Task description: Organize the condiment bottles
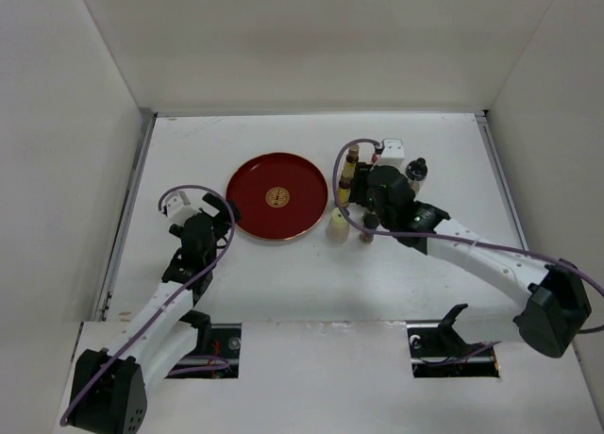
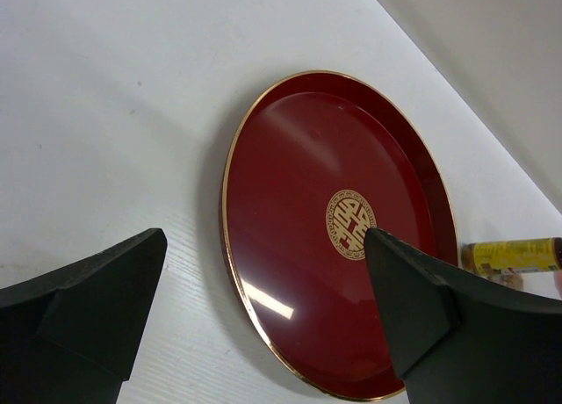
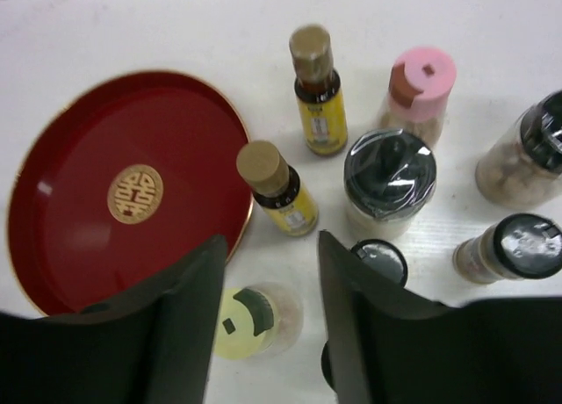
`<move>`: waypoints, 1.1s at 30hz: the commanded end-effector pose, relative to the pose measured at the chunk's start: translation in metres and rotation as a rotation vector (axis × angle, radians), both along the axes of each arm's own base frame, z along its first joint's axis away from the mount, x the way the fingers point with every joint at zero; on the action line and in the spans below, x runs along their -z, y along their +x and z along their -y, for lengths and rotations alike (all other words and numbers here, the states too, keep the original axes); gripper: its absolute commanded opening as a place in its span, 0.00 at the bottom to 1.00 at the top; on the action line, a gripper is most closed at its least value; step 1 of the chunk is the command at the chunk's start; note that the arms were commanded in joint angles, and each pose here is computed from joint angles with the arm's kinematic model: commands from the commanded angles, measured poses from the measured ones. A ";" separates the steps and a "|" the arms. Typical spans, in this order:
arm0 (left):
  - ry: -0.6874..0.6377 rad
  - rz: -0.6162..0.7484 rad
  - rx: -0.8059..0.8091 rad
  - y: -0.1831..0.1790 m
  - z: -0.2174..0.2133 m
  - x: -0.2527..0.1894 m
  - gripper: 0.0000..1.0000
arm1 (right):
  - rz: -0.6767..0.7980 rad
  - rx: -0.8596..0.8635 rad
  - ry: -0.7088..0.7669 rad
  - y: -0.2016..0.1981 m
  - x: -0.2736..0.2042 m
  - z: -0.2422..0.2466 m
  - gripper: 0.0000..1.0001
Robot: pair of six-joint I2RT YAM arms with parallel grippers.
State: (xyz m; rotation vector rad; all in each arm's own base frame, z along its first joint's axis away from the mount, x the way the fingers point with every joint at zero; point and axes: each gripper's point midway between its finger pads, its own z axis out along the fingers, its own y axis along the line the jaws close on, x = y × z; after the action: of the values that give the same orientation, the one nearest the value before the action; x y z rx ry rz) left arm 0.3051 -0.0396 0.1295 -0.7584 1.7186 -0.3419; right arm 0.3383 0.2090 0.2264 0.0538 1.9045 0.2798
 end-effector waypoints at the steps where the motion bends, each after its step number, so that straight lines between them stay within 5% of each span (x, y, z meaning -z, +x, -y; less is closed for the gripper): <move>1: -0.028 0.099 -0.018 0.005 -0.002 -0.020 1.00 | 0.009 -0.028 -0.003 0.008 -0.013 -0.009 0.56; 17: -0.057 0.145 -0.106 -0.007 -0.018 -0.016 1.00 | -0.043 -0.028 -0.070 0.053 0.013 -0.027 0.66; 33: -0.070 0.128 -0.062 -0.001 -0.008 -0.008 1.00 | -0.089 0.015 -0.157 0.081 0.040 -0.031 0.51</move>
State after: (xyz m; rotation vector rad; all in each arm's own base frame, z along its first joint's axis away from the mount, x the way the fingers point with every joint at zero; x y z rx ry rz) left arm 0.3005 -0.0263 0.1273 -0.8323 1.6072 -0.3485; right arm 0.4055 0.2410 0.1640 -0.0573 2.0620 0.1304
